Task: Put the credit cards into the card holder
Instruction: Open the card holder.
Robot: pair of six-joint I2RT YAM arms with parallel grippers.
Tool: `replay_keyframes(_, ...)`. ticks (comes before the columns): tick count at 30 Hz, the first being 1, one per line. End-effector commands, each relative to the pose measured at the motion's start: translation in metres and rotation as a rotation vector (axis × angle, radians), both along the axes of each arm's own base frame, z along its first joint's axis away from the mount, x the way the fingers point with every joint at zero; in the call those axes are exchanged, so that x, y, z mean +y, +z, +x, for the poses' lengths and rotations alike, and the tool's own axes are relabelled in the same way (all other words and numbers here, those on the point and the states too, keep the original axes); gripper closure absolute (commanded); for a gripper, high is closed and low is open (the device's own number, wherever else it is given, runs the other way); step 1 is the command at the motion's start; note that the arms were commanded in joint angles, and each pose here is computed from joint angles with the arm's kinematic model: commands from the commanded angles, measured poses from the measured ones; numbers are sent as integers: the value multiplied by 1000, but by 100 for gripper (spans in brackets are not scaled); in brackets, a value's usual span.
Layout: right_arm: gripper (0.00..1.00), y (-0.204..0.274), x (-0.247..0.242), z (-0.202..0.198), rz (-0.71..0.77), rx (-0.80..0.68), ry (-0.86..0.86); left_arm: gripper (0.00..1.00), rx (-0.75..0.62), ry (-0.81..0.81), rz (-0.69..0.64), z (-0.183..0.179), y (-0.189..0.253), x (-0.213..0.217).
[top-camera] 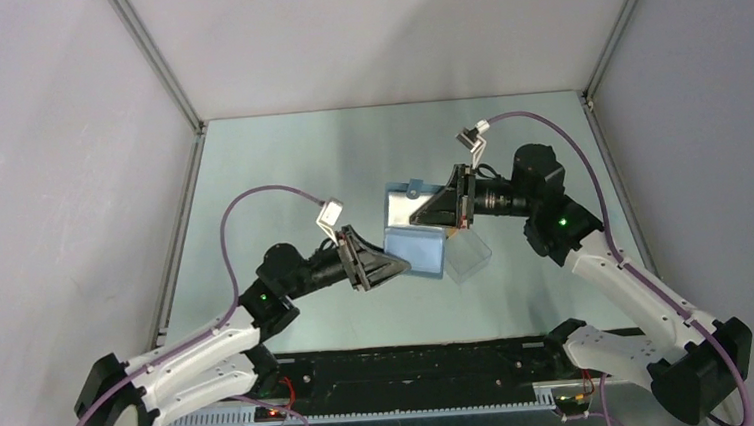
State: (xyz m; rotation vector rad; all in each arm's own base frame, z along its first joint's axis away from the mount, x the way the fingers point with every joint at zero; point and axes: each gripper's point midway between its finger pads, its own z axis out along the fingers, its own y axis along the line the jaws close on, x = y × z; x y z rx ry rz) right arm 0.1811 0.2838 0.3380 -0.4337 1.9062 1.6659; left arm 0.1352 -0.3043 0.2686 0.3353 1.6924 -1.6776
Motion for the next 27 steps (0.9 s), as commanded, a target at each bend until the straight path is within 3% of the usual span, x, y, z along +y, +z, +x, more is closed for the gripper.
replay_keyframes(1, 100, 14, 1, 4, 35, -32, -27, 70, -109, -80, -87, -13, 39, -6)
replay_keyframes(2, 100, 12, 0, 6, 28, -26, -35, 88, -117, -79, -89, -14, 41, -5)
replay_keyframes(3, 100, 4, -1, 9, 3, -2, -54, 97, -124, -77, -87, -14, 40, -5)
replay_keyframes(4, 100, -4, -3, 14, -23, 28, -81, 98, -132, -77, -91, -15, 41, -3)
replay_keyframes(8, 100, -27, -3, 24, -67, 152, -81, 100, -197, -83, -91, -21, 44, 1)
replay_keyframes(13, 100, -18, 1, 14, -4, 239, 19, 100, -284, -27, -50, -17, 41, 9)
replay_keyframes(20, 100, 19, -5, -13, 83, 213, 121, 100, -354, 23, 115, -2, 22, 10)
replay_keyframes(27, 100, 27, -8, -41, 84, 187, 203, 100, -353, 109, 163, 19, 17, 9)
